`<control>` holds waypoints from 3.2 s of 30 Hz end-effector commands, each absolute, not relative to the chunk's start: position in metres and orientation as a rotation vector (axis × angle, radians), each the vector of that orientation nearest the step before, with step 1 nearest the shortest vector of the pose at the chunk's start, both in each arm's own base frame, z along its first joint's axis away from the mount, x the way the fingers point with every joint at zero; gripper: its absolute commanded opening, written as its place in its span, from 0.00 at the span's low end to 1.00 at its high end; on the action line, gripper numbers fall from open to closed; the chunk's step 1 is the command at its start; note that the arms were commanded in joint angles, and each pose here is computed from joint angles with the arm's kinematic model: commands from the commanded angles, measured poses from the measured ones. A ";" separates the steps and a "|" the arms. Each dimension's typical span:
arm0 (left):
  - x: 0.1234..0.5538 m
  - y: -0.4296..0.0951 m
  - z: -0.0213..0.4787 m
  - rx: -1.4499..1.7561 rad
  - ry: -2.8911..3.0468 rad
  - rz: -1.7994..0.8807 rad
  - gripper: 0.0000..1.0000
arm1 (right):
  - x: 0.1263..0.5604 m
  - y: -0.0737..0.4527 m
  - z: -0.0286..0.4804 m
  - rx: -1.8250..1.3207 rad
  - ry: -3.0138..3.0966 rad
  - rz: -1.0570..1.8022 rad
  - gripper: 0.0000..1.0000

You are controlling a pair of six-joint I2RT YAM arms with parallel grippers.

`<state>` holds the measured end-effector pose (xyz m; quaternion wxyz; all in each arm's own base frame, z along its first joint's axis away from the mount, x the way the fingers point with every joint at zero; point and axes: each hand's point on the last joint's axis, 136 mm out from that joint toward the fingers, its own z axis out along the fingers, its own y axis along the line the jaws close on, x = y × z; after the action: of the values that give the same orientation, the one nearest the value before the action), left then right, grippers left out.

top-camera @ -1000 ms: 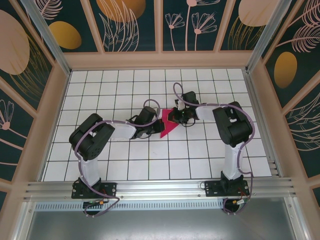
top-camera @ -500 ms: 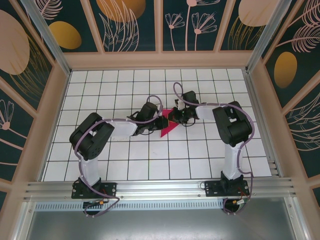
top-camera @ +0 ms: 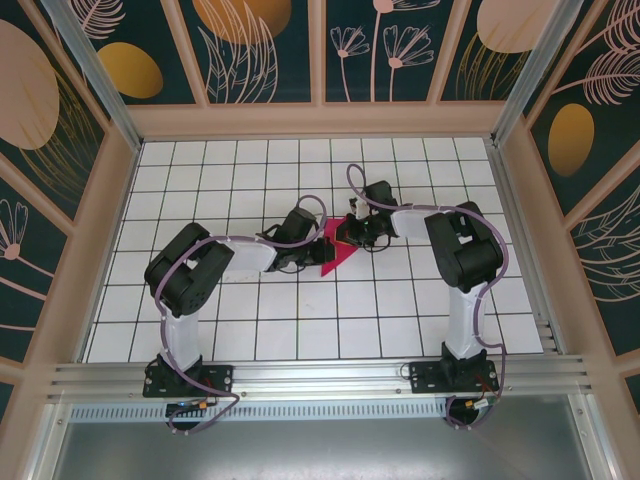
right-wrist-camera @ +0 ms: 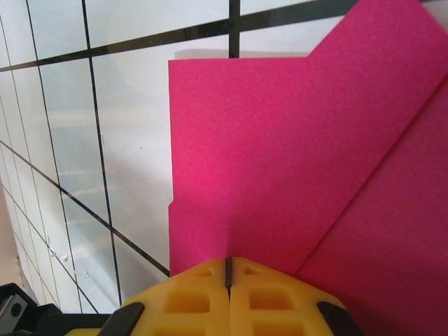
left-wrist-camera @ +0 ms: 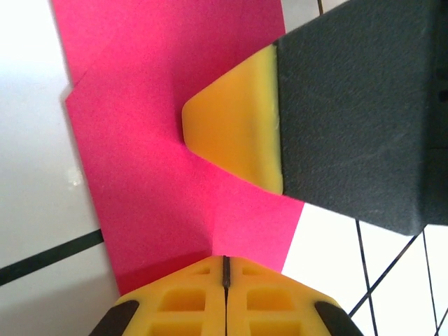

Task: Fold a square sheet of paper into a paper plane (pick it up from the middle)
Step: Fourth fold the wing at the center of the table.

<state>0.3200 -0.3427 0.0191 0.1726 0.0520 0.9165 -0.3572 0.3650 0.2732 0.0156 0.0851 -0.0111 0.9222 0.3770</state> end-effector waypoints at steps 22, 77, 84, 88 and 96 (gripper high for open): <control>0.259 -0.331 0.001 0.202 2.722 -1.021 0.03 | 0.342 0.240 -0.051 0.112 2.964 0.866 0.00; 0.317 -0.337 0.021 0.107 2.593 -0.844 0.01 | 0.339 0.235 -0.058 0.138 2.984 0.854 0.00; 0.288 -0.326 0.001 0.171 2.699 -0.850 0.01 | 0.337 0.233 -0.060 0.141 2.993 0.848 0.00; 0.264 -0.317 -0.004 0.279 2.760 -0.794 0.00 | 0.337 0.232 -0.060 0.142 2.996 0.838 0.00; 0.264 -0.310 0.043 0.330 2.634 -0.784 0.00 | 0.335 0.231 -0.060 0.145 2.998 0.830 0.00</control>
<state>0.2667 -0.3175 0.0225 0.1659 0.1020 0.9381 -0.2865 0.3653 0.2731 0.0141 0.0754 -0.0069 0.9209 0.3825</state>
